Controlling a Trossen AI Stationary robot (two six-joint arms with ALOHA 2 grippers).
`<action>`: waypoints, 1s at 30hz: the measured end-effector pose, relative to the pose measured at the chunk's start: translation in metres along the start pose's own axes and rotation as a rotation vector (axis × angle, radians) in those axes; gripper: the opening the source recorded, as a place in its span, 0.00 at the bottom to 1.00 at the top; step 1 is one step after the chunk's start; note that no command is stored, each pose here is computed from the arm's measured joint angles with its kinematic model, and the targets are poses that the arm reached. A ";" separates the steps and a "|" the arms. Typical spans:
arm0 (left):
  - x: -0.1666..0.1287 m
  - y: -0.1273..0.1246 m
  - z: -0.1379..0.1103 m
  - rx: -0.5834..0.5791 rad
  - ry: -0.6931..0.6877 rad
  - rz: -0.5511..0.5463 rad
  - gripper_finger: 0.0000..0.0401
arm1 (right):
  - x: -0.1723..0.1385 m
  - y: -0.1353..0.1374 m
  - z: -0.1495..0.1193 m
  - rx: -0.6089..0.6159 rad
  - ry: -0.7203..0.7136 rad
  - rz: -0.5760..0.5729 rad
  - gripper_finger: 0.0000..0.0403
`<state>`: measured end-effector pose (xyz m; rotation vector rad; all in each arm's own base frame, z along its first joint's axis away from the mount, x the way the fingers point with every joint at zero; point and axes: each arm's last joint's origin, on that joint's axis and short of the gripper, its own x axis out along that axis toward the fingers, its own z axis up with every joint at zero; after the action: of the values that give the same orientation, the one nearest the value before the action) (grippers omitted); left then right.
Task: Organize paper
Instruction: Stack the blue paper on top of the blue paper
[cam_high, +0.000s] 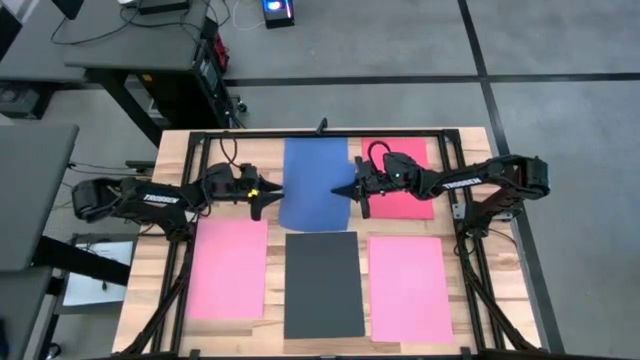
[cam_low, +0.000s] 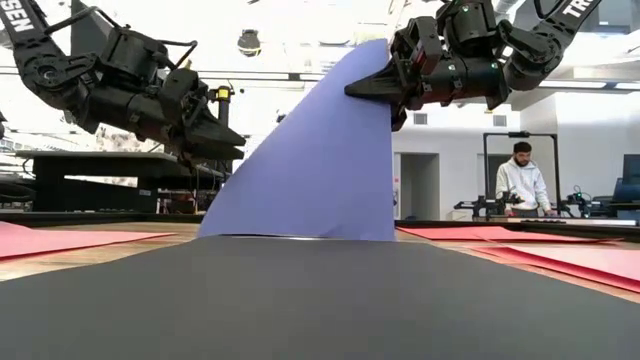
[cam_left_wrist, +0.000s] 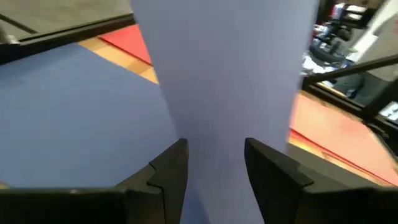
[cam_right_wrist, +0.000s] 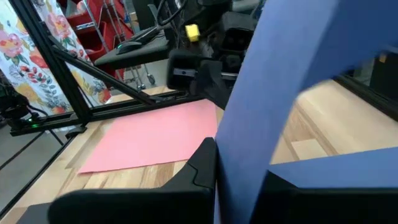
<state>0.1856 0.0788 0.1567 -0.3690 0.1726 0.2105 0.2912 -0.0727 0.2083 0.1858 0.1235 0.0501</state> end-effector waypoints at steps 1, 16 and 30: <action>-0.001 -0.001 0.001 0.002 -0.001 -0.018 0.35 | 0.000 -0.001 0.000 -0.001 -0.002 -0.002 0.00; -0.018 0.001 0.034 0.070 -0.171 -0.379 0.35 | 0.016 0.011 0.032 -0.061 -0.022 0.043 0.00; -0.050 0.026 0.015 0.086 -0.173 -0.342 0.35 | 0.034 0.037 0.069 -0.106 0.056 0.092 0.00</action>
<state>0.1334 0.0992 0.1725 -0.2881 -0.0532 -0.1024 0.3326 -0.0472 0.2783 0.0846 0.1677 0.1531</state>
